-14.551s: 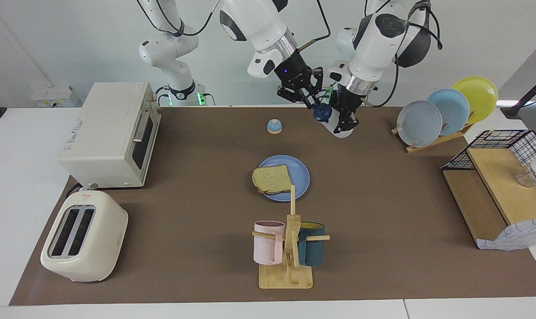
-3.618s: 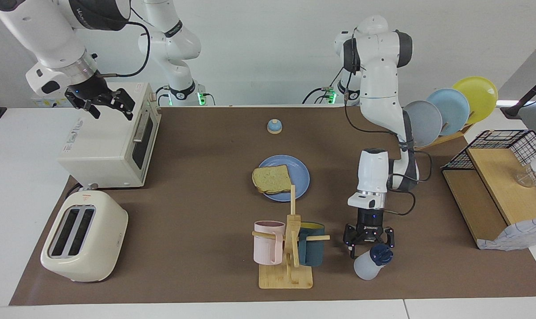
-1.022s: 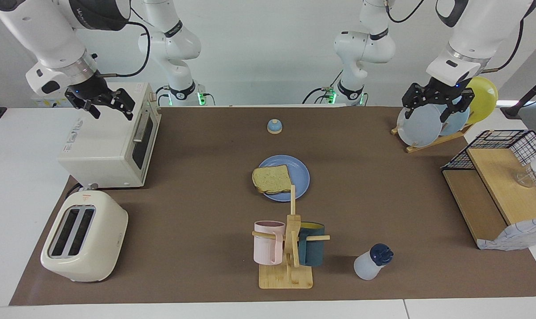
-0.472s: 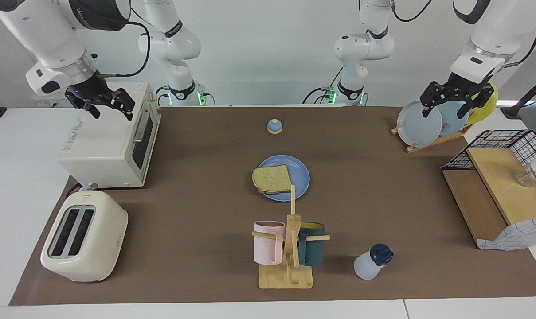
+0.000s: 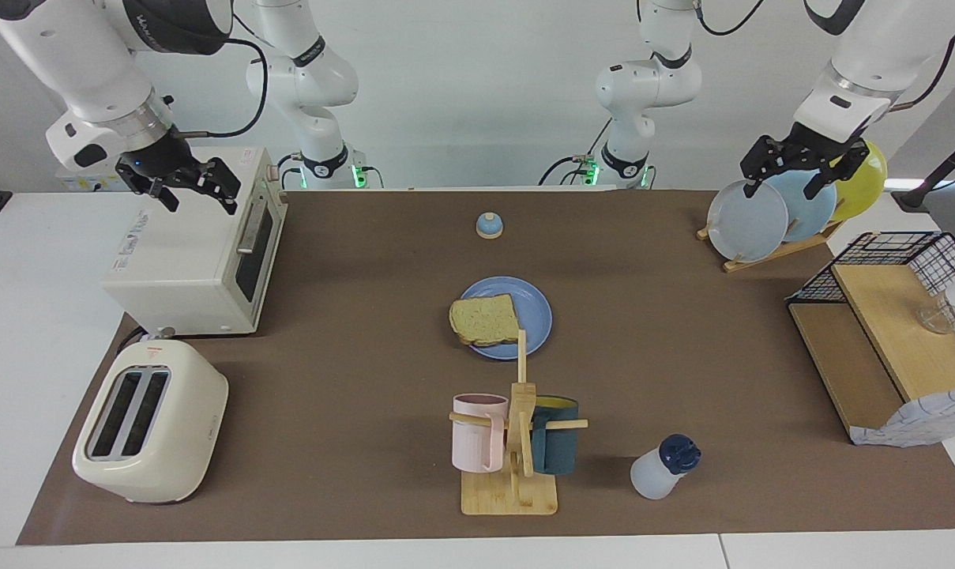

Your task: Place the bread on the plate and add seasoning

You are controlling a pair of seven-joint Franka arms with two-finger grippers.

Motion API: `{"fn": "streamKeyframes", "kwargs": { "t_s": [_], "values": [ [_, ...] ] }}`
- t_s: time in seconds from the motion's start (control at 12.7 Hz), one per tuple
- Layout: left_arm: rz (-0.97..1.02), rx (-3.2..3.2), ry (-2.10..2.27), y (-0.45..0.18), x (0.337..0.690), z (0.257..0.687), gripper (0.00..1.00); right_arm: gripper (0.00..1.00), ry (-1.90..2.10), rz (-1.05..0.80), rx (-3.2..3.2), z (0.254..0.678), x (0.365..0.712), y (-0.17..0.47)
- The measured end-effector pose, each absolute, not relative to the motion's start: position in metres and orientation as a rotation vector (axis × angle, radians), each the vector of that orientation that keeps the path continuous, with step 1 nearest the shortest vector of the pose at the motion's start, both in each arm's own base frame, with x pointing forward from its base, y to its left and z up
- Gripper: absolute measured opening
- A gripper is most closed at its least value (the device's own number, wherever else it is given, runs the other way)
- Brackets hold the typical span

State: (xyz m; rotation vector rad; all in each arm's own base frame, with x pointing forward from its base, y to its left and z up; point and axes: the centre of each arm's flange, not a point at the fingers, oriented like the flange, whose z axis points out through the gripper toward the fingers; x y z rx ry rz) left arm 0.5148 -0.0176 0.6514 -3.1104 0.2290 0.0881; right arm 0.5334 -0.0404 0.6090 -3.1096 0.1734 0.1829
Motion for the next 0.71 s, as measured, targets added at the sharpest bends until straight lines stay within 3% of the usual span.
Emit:
{"fn": "streamKeyframes", "kwargs": {
  "t_s": [0.47, 0.71],
  "values": [
    [0.104, -3.112, 0.239, -0.026, 0.530, 0.591, 1.00, 1.00, 0.173, 0.183, -3.110, 0.609, 0.533, -0.040],
    [0.096, -3.115, 0.217, -0.018, 0.531, 0.619, 1.00, 1.00, 0.173, 0.183, -3.110, 0.609, 0.533, -0.040]
  ]
}}
